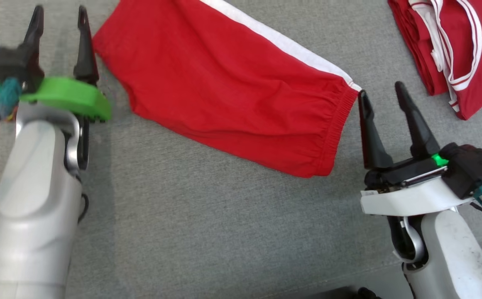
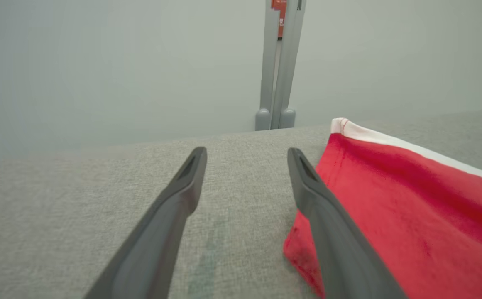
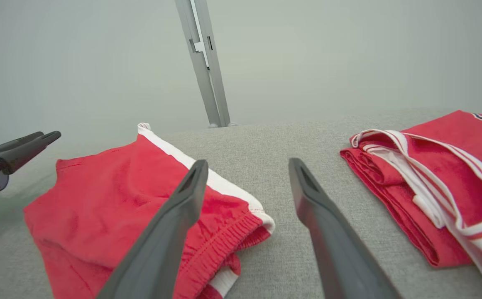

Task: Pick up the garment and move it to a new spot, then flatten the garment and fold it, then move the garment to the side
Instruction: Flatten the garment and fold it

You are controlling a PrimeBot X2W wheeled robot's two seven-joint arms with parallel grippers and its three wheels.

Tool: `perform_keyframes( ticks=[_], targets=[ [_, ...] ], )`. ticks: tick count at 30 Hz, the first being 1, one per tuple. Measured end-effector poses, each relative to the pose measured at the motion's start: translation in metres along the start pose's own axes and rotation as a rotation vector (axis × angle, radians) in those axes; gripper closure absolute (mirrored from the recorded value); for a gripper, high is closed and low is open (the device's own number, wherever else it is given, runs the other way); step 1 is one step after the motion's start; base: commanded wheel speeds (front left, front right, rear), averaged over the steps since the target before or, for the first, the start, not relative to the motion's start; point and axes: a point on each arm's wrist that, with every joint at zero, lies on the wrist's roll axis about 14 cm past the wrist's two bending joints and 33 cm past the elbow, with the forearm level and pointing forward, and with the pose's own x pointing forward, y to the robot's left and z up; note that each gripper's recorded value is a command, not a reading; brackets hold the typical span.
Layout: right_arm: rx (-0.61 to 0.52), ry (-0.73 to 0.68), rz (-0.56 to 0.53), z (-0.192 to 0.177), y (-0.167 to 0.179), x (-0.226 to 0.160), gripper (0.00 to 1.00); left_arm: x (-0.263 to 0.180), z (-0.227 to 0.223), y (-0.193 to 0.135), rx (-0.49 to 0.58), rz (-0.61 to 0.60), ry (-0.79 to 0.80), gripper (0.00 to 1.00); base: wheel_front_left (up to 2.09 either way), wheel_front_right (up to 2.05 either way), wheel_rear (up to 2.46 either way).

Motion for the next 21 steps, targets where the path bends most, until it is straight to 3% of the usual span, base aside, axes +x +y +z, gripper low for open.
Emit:
perform_keyframes(
  ticks=[10, 21],
  targets=[
    [-0.063, -0.079, 0.075, 0.035, 0.017, 0.004, 0.0, -0.092, 0.038, 0.037, 0.015, 0.179, -0.116, 0.0, 0.0, 0.0, 0.0],
    [-0.07, -0.051, 0.061, 0.045, 0.016, -0.023, 0.0, -0.166, 0.05, 0.034, 0.038, 0.222, -0.109, 0.0, 0.0, 0.0, 0.0]
  ],
)
